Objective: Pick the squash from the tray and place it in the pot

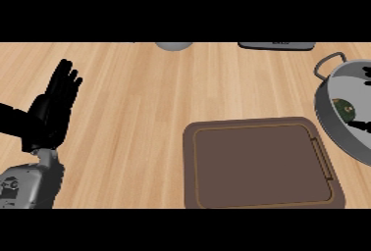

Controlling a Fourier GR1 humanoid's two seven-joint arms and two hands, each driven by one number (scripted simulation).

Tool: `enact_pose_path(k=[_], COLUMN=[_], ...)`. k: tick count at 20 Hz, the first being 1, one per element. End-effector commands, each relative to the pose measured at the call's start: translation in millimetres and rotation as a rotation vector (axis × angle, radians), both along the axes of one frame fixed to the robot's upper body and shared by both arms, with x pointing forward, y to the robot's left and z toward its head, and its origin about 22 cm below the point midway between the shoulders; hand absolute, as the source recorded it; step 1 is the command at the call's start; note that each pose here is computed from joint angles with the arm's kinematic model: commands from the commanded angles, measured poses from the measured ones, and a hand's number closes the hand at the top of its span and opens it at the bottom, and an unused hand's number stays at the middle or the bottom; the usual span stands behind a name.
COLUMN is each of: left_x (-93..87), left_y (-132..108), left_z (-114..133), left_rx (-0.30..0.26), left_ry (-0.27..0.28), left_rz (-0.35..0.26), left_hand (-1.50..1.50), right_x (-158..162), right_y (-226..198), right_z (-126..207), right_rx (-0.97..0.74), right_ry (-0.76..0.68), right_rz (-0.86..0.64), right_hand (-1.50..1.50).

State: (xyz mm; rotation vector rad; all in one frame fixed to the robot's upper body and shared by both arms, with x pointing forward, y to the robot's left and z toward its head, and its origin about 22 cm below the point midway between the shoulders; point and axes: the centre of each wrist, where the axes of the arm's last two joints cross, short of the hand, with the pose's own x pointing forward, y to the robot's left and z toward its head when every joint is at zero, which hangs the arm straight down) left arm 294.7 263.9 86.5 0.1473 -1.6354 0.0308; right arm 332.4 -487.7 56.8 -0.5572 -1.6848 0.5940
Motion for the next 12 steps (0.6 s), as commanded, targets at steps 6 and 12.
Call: enact_pose_path(k=[6,12], left_x=[-6.1,1.6], left_y=[13,-2], left_z=[1,2], left_rx=[-0.001,-0.005], left_ry=[-0.001,-0.014], left_rz=[-0.009,0.013], left_hand=[0.00,0.00], right_x=[-14,-39], right_y=[-30,-66], right_z=[17,49], right_rx=[0.397,0.439], right_ry=[-0.080,-0.071], right_rz=[-0.006,-0.012], right_hand=[-1.50,-1.50])
